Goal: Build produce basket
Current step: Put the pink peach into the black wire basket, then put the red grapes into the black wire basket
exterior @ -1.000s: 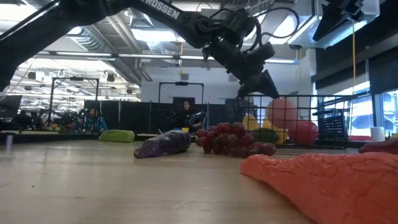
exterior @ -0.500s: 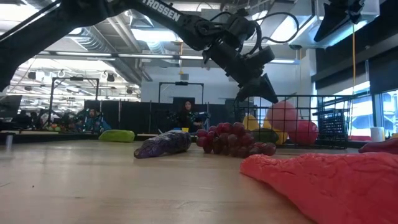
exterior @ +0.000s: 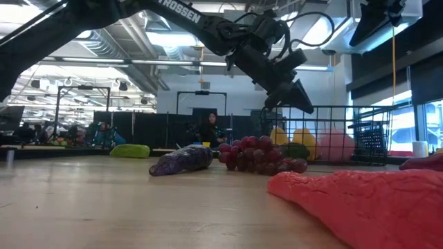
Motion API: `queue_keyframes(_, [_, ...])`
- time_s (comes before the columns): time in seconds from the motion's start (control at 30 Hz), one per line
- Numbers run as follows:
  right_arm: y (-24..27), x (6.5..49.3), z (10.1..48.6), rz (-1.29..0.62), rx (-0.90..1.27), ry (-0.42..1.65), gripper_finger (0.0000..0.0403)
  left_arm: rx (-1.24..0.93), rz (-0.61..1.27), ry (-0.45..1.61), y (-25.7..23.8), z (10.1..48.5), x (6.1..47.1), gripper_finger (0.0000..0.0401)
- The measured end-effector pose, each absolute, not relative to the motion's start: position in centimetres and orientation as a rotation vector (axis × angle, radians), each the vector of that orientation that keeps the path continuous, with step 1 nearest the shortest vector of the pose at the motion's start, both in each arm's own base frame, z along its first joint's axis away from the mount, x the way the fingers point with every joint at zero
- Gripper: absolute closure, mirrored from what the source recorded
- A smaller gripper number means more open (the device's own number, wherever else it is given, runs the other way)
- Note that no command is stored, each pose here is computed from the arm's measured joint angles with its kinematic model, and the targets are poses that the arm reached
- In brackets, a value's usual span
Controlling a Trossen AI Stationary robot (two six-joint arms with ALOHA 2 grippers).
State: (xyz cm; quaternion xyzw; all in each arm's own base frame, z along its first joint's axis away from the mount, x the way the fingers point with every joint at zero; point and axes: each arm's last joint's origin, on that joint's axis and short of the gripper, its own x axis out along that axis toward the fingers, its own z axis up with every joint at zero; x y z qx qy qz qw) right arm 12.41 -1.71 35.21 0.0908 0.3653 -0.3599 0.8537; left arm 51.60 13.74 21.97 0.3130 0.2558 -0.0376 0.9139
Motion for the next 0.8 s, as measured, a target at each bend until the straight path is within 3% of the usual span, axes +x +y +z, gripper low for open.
queue_keyframes(0.3, [-1.7, 12.4, 35.2, -0.745, 0.169, 0.775, 0.0402, 0.610, 0.028, 0.563, 14.0, 22.5, 51.4, 0.0345])
queue_keyframes(0.8, [-1.3, 12.7, 36.7, -0.510, 0.085, 0.658, 0.0402, 0.326, 0.271, 0.522, 15.9, 32.1, 46.0, 0.0355])
